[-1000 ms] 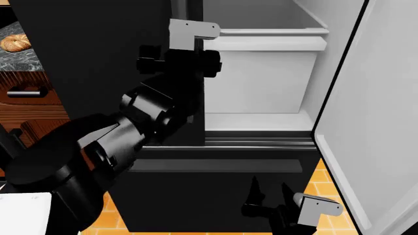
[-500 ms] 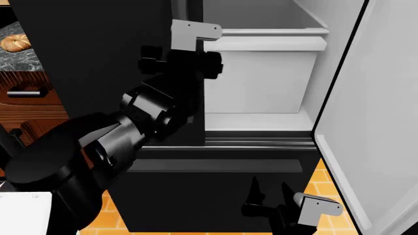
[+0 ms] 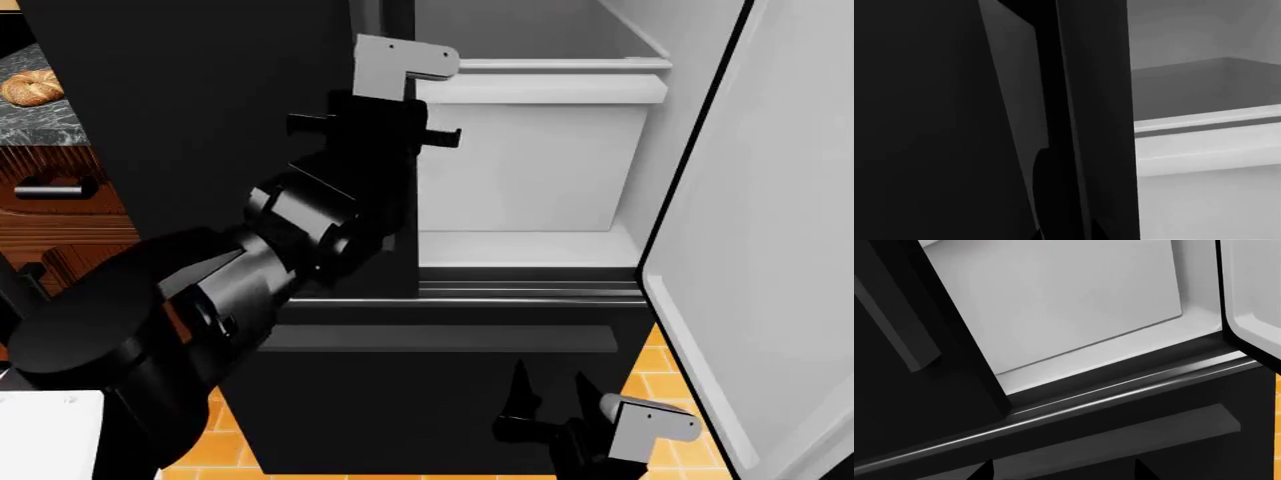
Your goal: Open the fridge doors
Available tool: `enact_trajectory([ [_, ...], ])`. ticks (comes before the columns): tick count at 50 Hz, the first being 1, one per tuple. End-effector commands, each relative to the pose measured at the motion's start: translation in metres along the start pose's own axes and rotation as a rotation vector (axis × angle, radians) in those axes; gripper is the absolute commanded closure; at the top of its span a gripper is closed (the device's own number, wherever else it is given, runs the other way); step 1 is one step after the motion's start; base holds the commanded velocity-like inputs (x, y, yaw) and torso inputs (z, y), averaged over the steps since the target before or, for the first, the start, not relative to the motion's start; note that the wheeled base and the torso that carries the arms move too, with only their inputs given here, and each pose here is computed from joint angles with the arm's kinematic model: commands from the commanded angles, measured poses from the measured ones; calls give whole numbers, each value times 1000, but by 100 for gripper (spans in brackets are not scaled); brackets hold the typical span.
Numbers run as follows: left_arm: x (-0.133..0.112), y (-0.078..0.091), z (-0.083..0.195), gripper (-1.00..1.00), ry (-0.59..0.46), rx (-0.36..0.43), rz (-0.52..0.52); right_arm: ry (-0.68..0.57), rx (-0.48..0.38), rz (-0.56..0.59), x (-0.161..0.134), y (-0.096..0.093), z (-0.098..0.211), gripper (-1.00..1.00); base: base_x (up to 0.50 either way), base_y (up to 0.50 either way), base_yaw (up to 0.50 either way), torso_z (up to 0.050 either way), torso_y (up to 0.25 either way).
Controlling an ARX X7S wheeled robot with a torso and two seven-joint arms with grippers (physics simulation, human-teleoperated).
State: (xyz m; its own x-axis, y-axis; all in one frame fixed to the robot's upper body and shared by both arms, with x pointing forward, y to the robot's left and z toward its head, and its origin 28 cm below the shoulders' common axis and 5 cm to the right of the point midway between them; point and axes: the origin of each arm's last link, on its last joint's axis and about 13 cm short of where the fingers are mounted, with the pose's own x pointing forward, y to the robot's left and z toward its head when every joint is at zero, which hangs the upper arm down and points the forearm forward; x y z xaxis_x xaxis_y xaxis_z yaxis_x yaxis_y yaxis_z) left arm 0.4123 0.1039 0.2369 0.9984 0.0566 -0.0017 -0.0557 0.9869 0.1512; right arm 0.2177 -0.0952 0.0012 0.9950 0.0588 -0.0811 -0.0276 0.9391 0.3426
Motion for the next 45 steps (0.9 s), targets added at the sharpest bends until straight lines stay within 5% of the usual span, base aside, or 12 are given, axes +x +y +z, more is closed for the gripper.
enact_trajectory([
  [1,1,2,1,100,1,5,-15,1,1,1,0,0,0,-100,12,0,-3,0,0],
  [17,-6,-5,1,100,-16,9,-102,0,-6,3,-1,1,0,-100,2,-1,-2,0,0],
  [45,-50,22,-13,100,-26,-16,-195,0,-23,4,-1,2,-1,-100,0,-1,-2,0,0],
])
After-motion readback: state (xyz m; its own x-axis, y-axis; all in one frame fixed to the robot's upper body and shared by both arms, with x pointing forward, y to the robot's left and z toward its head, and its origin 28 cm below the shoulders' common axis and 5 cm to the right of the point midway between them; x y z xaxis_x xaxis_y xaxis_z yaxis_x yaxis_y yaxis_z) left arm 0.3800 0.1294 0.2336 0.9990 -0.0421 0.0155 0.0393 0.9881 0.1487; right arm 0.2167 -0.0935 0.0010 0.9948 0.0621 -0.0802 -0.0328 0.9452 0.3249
